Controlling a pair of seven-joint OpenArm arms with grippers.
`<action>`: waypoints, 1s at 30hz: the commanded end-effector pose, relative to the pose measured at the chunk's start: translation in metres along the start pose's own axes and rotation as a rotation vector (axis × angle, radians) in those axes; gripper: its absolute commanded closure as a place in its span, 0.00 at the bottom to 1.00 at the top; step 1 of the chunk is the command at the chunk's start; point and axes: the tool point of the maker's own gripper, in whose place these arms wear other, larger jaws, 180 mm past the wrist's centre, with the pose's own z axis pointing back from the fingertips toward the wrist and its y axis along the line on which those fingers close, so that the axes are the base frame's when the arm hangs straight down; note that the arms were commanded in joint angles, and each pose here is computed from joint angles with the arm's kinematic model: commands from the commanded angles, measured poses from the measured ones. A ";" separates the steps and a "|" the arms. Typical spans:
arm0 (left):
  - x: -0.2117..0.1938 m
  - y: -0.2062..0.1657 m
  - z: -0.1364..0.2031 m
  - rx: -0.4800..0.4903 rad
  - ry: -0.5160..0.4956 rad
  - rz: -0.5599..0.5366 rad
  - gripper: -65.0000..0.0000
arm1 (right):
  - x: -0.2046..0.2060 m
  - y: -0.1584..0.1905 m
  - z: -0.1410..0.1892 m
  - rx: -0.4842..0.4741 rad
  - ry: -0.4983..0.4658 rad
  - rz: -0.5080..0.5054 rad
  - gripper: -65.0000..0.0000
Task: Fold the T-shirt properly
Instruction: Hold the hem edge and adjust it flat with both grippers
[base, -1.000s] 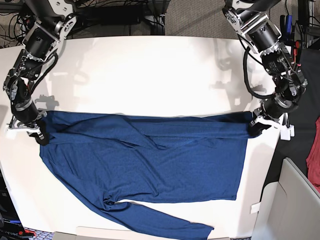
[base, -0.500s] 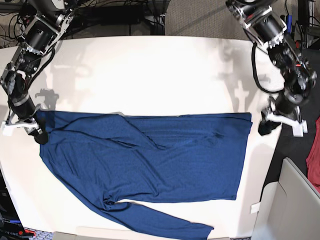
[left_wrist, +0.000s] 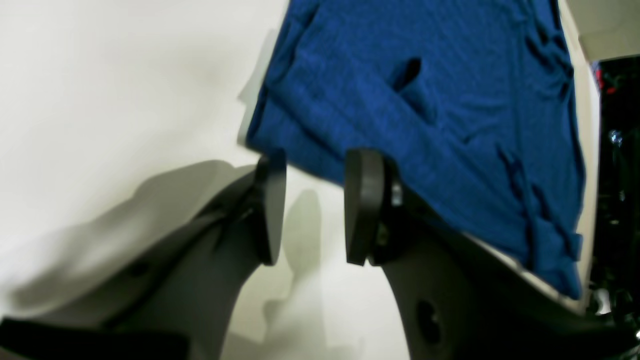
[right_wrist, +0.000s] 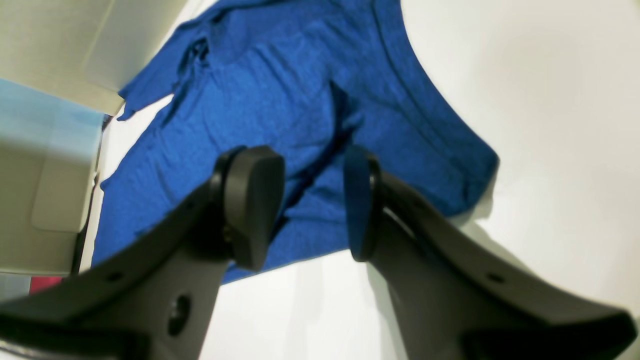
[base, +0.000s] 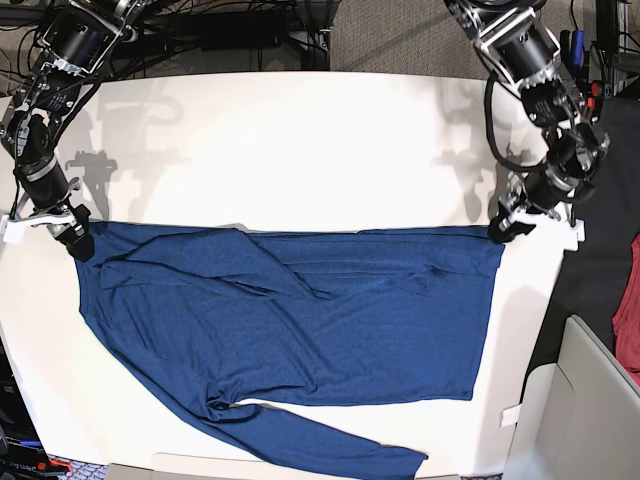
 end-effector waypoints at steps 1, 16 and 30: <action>0.014 -0.008 0.000 -0.028 -0.035 -0.005 0.70 | 0.022 0.009 0.001 0.031 -0.058 0.022 0.62; 0.005 -0.002 -0.025 -0.046 -0.010 0.092 0.70 | 0.027 0.010 0.002 0.031 -0.065 0.029 0.62; 0.009 -0.002 -0.003 -0.025 -0.004 0.019 0.70 | 0.027 0.010 0.001 0.033 -0.069 0.025 0.62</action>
